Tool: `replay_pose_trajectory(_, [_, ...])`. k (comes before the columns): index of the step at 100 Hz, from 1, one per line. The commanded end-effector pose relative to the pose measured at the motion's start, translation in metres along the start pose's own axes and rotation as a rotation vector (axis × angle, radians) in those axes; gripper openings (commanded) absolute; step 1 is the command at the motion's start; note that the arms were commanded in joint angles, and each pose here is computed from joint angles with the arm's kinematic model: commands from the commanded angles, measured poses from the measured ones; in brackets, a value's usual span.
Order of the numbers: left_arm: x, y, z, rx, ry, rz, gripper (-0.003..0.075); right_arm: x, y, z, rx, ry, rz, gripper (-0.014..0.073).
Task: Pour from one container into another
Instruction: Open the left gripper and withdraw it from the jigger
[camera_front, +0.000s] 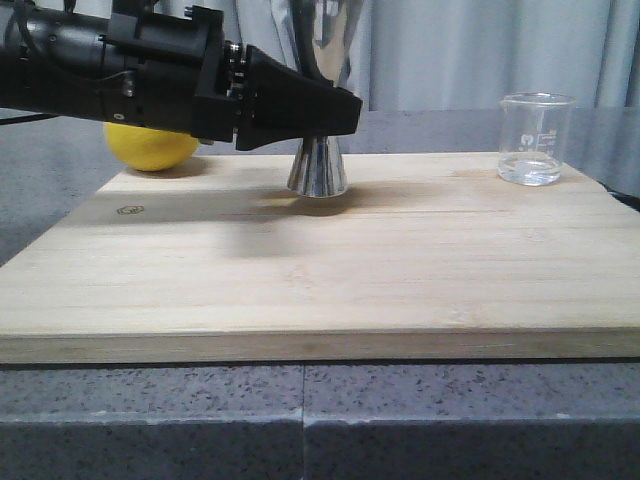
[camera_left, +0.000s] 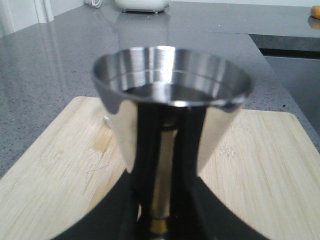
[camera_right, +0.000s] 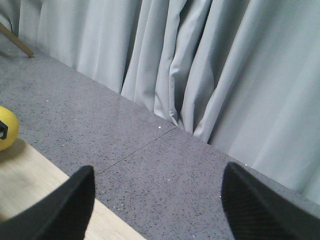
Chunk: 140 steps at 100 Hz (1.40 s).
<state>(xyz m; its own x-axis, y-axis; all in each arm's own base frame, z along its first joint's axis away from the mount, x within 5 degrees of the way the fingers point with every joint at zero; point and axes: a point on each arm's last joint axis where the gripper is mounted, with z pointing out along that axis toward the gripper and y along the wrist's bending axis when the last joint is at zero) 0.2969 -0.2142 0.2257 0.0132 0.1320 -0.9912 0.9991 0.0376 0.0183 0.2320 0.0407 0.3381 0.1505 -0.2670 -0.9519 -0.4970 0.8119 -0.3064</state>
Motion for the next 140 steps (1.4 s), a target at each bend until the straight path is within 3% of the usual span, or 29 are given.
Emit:
replay_pose_trajectory(1, [-0.034,-0.005,-0.002,0.034,-0.166,0.038,0.0062,-0.015,-0.002,-0.004,0.008,-0.067,-0.002,0.048])
replay_pose_trajectory(79, [-0.023,-0.002,0.002,0.038,-0.154,0.009,0.0073,-0.015,-0.002,-0.004,0.01,-0.065,-0.002,0.048])
replay_pose_trajectory(101, [-0.023,-0.002,0.002,0.038,-0.154,0.009,0.0253,-0.015,-0.002,-0.004,0.01,-0.065,-0.002,0.048])
replay_pose_trajectory(119, [-0.023,-0.002,0.002,0.038,-0.154,0.008,0.0337,-0.015,-0.002,-0.004,0.01,-0.065,-0.002,0.048])
replay_pose_trajectory(140, [-0.02,0.001,0.002,0.014,-0.128,-0.045,0.0505,-0.015,-0.002,-0.004,0.01,-0.065,-0.002,0.048])
